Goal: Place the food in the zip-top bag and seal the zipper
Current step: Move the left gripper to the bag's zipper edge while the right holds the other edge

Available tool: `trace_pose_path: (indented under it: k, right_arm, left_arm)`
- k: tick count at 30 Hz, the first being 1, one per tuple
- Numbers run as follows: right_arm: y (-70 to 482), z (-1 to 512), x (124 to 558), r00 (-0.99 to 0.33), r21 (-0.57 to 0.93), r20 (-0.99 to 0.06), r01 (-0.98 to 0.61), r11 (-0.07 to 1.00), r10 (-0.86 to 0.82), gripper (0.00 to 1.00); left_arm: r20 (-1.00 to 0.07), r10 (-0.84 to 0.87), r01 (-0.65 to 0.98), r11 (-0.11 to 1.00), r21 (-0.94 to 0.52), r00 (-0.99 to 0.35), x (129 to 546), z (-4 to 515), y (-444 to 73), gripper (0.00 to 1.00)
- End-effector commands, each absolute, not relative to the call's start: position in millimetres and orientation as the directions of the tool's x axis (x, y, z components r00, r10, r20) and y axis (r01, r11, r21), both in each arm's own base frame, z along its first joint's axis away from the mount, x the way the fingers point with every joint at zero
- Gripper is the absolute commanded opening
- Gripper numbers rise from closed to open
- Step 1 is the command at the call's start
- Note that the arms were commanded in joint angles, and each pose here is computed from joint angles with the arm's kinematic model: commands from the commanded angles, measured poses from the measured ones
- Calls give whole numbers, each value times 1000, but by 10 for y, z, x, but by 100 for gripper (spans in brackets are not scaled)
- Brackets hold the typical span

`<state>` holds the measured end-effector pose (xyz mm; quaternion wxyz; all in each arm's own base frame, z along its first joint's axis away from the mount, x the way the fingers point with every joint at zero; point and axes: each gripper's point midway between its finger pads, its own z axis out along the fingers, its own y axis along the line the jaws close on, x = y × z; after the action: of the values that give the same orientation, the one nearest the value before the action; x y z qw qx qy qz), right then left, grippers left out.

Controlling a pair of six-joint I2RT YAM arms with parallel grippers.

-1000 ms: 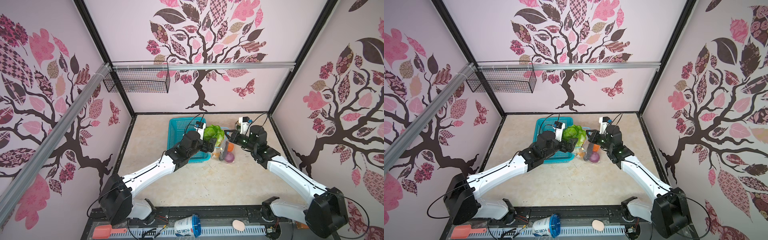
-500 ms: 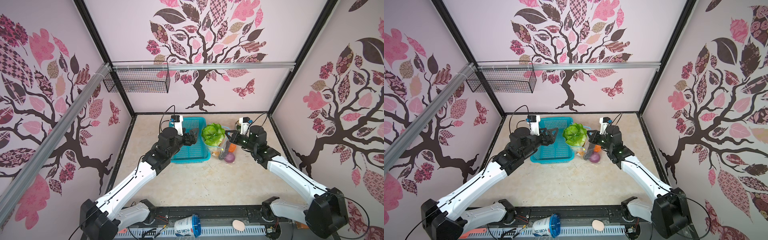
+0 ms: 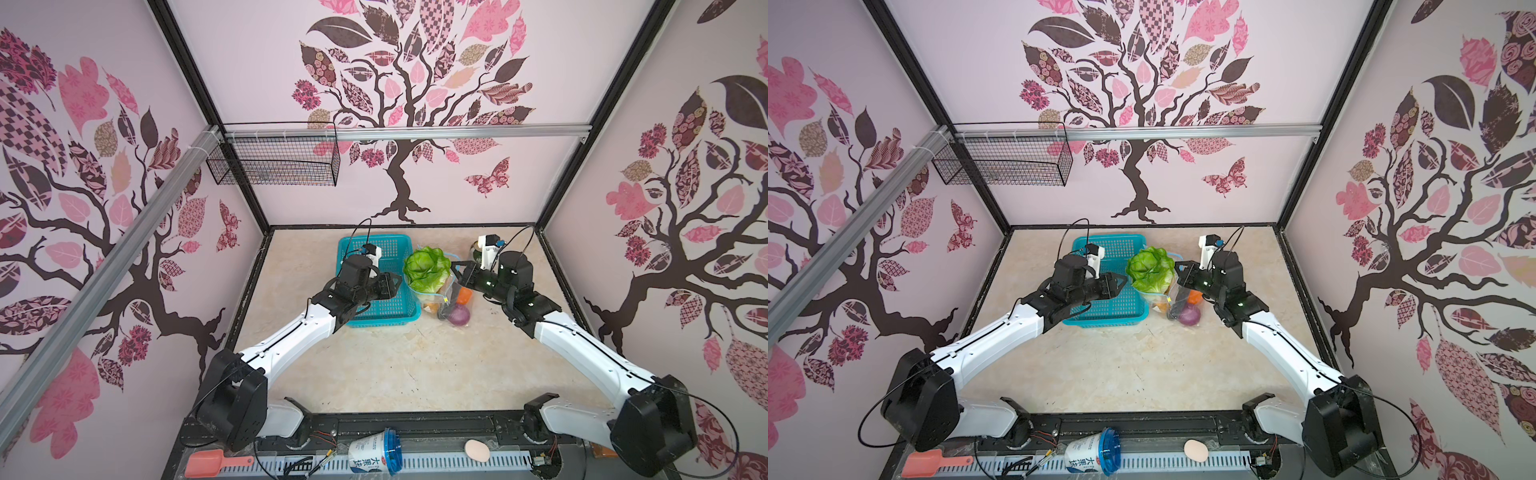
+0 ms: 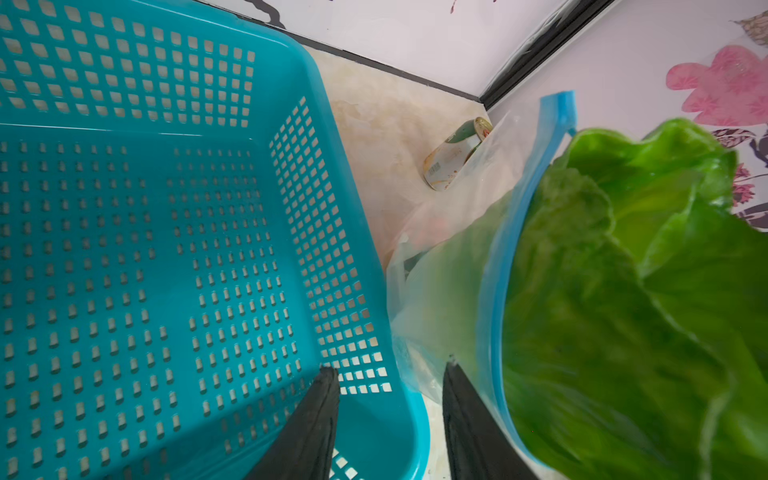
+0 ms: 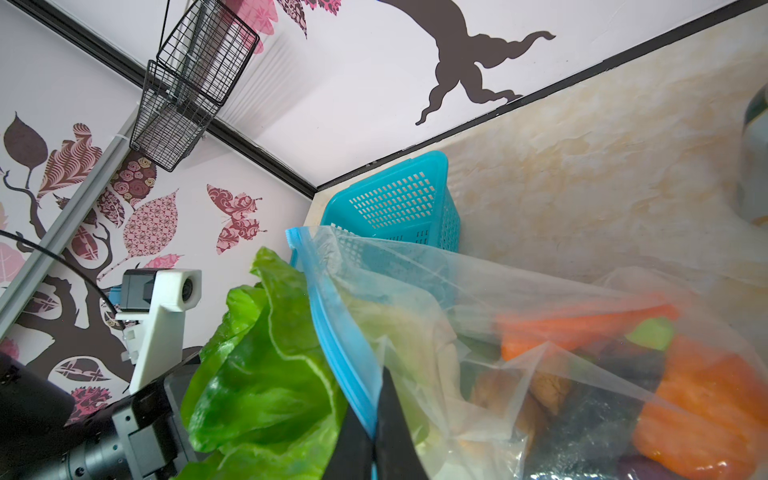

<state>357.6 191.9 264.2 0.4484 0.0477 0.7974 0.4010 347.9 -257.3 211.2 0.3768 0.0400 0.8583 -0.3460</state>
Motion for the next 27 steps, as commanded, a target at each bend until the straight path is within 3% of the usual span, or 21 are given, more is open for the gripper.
trace_pose_path:
  k: [1,27]
  right_arm:
    - [1874,2752,3556,-571,670,-696,-297,680,436,0]
    - [1865,2728,3552,-573,668,-695,-291,685,435,0]
  left_arm:
    - [-691,-228,386,691,-611,-686,3542,2448,-2702,44]
    - [-684,-241,416,642,-644,-689,3458,2595,-2749,49]
